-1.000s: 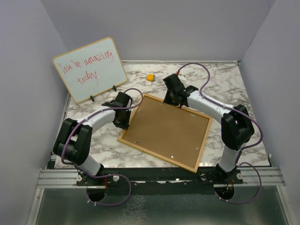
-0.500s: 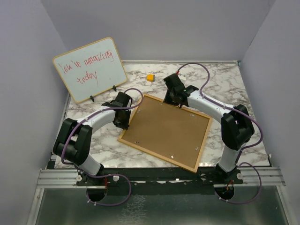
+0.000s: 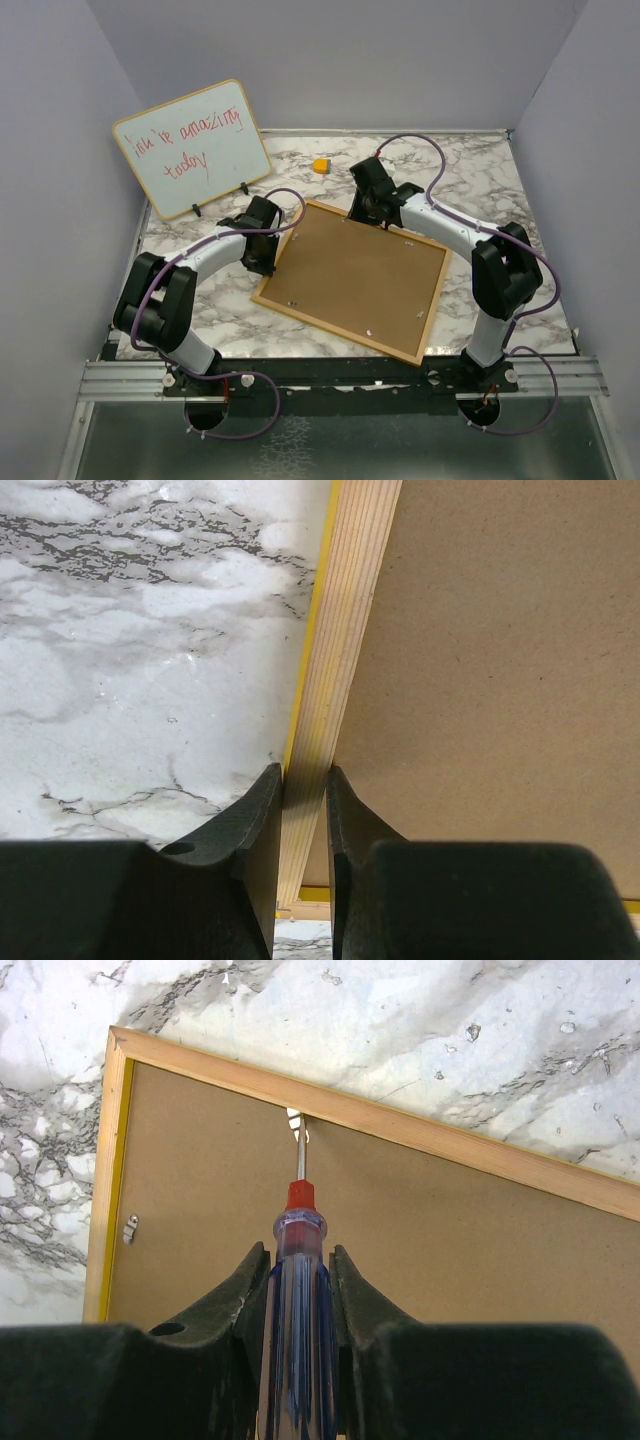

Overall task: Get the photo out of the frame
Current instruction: Release the photo frame item from the photo frame.

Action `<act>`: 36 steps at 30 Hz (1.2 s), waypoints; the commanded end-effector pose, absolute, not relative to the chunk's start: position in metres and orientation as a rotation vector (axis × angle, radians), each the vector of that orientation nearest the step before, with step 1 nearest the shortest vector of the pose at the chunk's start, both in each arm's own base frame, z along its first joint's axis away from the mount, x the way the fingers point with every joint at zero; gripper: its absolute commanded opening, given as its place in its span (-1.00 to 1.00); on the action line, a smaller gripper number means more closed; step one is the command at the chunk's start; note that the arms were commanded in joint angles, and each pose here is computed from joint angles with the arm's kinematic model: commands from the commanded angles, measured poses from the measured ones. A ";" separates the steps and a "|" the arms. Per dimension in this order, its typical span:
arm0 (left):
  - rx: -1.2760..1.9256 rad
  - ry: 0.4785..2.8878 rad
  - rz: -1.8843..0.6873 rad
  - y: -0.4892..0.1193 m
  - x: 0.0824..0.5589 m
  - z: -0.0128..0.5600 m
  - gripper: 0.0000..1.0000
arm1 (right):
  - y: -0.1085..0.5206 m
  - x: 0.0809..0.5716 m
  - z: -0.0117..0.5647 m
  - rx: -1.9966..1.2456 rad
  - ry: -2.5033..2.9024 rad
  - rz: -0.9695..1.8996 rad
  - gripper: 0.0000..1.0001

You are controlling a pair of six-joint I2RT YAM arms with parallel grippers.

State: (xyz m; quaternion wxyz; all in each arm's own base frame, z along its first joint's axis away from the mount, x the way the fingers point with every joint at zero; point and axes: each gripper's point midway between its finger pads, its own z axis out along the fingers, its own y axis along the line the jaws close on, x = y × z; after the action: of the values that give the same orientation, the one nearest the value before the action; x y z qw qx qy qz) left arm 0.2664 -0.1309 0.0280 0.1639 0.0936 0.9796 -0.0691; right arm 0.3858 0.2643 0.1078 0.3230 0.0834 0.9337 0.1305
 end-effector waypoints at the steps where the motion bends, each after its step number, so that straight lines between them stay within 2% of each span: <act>1: 0.267 2.832 -0.177 -0.129 0.261 0.017 -0.64 | 0.274 0.377 0.098 0.195 2.500 0.383 -0.99; 22: 0.267 2.830 -0.177 -0.129 0.261 0.017 -0.68 | 0.263 0.376 0.128 0.243 2.418 0.387 -0.99; 36: 0.268 2.829 -0.178 -0.129 0.262 0.017 -0.69 | 0.243 0.377 0.111 0.298 2.441 0.228 -0.99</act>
State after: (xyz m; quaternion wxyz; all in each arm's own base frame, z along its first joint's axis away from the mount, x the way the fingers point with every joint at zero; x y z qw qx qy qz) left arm 0.2664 -0.1308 0.0280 0.1639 0.0940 0.9796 -0.0690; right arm 0.3782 0.2518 0.1155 0.3285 0.1046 0.9317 0.1147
